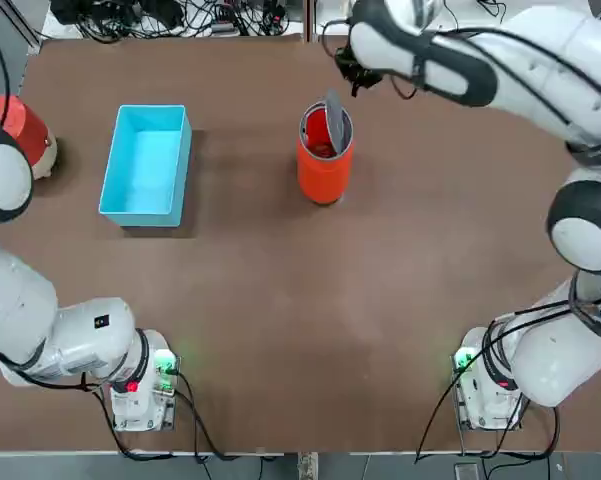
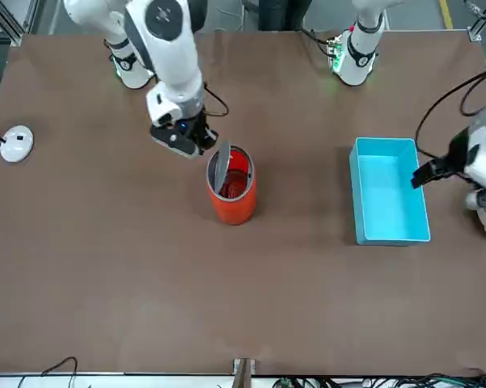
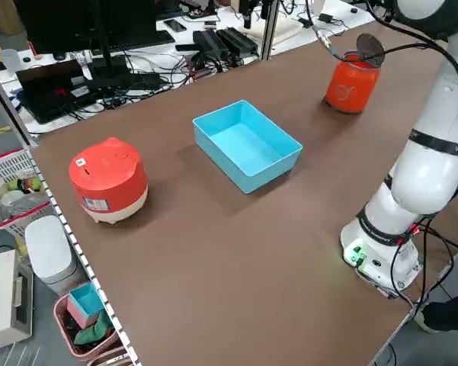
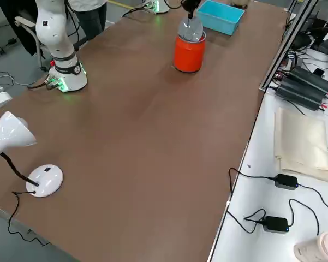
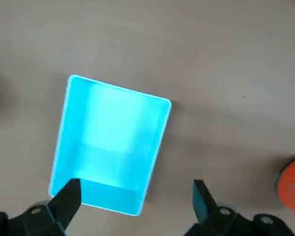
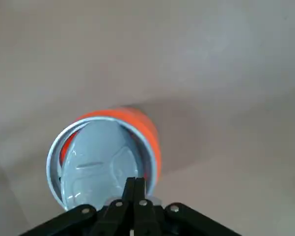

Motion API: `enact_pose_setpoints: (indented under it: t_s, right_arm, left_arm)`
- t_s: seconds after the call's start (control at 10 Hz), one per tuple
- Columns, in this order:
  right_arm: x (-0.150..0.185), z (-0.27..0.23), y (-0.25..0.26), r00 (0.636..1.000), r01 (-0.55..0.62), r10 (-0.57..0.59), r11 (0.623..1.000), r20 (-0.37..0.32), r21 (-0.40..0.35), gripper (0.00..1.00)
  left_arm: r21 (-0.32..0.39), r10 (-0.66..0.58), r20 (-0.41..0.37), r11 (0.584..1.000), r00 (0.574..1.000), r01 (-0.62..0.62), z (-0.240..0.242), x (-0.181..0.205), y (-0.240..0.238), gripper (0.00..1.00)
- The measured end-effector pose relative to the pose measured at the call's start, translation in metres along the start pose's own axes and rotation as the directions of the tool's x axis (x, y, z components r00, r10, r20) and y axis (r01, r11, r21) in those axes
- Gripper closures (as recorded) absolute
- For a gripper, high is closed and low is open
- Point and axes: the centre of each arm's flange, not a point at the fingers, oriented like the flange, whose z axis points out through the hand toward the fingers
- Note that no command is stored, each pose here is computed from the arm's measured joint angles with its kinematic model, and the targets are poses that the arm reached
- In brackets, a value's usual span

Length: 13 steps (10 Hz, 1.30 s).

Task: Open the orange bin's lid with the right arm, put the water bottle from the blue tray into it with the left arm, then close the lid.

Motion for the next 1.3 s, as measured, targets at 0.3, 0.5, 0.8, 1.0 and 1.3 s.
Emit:
enact_pose_setpoints:
  t_s: [0.3,0.5,0.8,1.0,1.3]
  right_arm:
    - [-0.006,0.02,-0.016,0.999,-0.037,0.037,0.999,-0.009,0.023,0.97]
    - [-0.011,0.031,-0.028,0.997,-0.068,0.07,0.996,-0.026,0.057,0.97]
    - [-0.025,0.065,-0.047,0.993,-0.094,0.097,0.994,-0.064,0.05,0.97]
    - [-0.039,0.085,-0.058,0.989,-0.107,0.111,0.993,-0.098,0.042,0.98]
    - [-0.053,0.104,-0.068,0.982,-0.122,0.126,0.992,-0.139,0.034,0.98]
  left_arm:
    - [0.007,0.103,-0.022,0.995,0.994,-0.103,-0.018,-0.012,0.0,0.0]
    - [0.011,0.149,-0.017,0.989,0.989,-0.149,-0.02,-0.017,0.007,0.0]
    - [0.012,0.169,-0.016,0.986,0.985,-0.169,-0.02,-0.016,0.001,0.0]
    - [0.013,0.157,-0.017,0.988,0.987,-0.157,-0.02,-0.013,-0.011,0.0]
    - [0.012,0.156,-0.017,0.988,0.988,-0.156,-0.02,-0.013,-0.011,0.0]
